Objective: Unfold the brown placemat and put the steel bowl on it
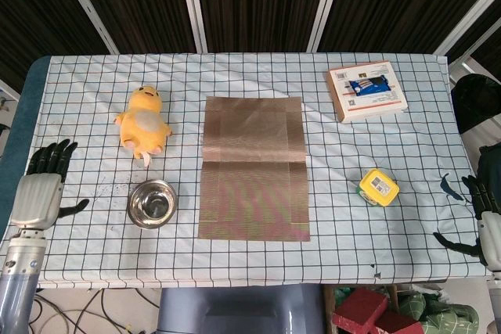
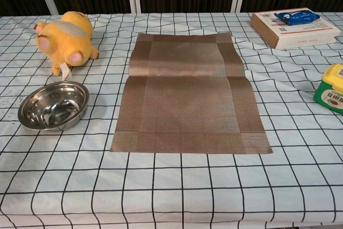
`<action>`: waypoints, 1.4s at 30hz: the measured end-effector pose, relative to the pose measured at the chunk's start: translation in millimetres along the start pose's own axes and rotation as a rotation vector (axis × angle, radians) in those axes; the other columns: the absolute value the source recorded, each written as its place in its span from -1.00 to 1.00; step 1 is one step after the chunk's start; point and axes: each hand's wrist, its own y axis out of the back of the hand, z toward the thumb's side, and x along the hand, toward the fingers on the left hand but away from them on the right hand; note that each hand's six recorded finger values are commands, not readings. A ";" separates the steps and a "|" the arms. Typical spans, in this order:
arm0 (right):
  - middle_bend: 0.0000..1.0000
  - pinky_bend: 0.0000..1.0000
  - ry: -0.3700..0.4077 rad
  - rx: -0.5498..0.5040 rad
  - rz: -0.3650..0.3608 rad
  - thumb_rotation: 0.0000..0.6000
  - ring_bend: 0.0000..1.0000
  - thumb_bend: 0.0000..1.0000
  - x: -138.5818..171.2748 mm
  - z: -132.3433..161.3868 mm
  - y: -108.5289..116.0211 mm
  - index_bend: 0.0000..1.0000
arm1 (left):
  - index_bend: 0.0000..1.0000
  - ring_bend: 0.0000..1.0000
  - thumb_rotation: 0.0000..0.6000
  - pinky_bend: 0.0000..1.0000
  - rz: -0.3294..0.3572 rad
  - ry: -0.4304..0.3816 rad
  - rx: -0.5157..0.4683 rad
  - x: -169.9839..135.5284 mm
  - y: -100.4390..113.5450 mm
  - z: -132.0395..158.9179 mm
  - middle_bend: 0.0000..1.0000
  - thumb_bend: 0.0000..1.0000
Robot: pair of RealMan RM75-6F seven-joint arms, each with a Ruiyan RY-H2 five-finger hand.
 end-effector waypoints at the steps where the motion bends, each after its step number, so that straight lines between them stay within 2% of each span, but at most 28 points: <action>1: -1.00 -0.62 0.003 0.005 -0.003 1.00 -0.96 -1.00 0.2 0.3 -0.2 -1.00 | -0.96 -1.00 1.00 -0.87 0.000 0.005 0.004 -8.9 -2.1 -5.8 -0.94 -0.97; 4: -1.00 -0.62 0.014 0.028 -0.014 1.00 -0.95 -1.00 0.9 2.0 -0.8 -1.00 | -0.96 -1.00 1.00 -0.87 0.000 0.003 0.014 -24.3 -6.3 -16.6 -0.94 -0.97; 8: -0.95 -0.62 0.056 0.060 -0.024 1.00 -0.86 -1.00 2.1 10.4 -1.8 -0.91 | -0.96 -1.00 1.00 -0.87 -0.003 -0.005 -0.032 -25.8 -7.6 -18.7 -0.95 -0.97; 12: -0.89 -0.59 0.131 0.125 -0.018 1.00 -0.81 -1.00 3.9 27.2 -5.8 -0.82 | -0.96 -1.00 1.00 -0.87 -0.036 -0.010 -0.061 -24.8 -12.7 -22.3 -0.95 -0.97; 17: -0.84 -0.58 0.229 0.190 0.012 1.00 -0.78 -1.00 -3.3 58.8 -18.8 -0.81 | -0.97 -1.00 1.00 -0.87 -0.054 -0.015 -0.086 -19.9 -14.1 -23.9 -0.95 -0.97; 24: -0.80 -0.58 0.392 0.250 0.088 1.00 -0.75 -1.00 -27.0 127.1 -53.9 -0.78 | -0.98 -1.00 1.00 -0.87 -0.043 -0.005 -0.103 -18.0 -11.9 -26.8 -0.95 -0.97; 30: -0.80 -0.58 0.491 0.283 0.133 1.00 -0.75 -1.00 -37.0 173.6 -86.2 -0.78 | -1.00 -1.00 1.00 -0.87 -0.027 -0.001 -0.117 -15.5 -9.6 -27.5 -0.95 -0.97; 36: -0.80 -0.58 0.526 0.271 0.179 1.00 -0.75 -1.00 -36.2 198.4 -117.4 -0.78 | -1.00 -1.00 1.00 -0.87 0.002 0.002 -0.137 -13.7 -5.7 -28.9 -0.96 -0.97; 42: -0.80 -0.58 0.554 0.288 0.221 1.00 -0.75 -1.00 -36.9 206.5 -141.1 -0.78 | -1.00 -1.00 1.00 -0.87 0.017 0.008 -0.150 -12.2 -3.8 -30.5 -0.96 -0.97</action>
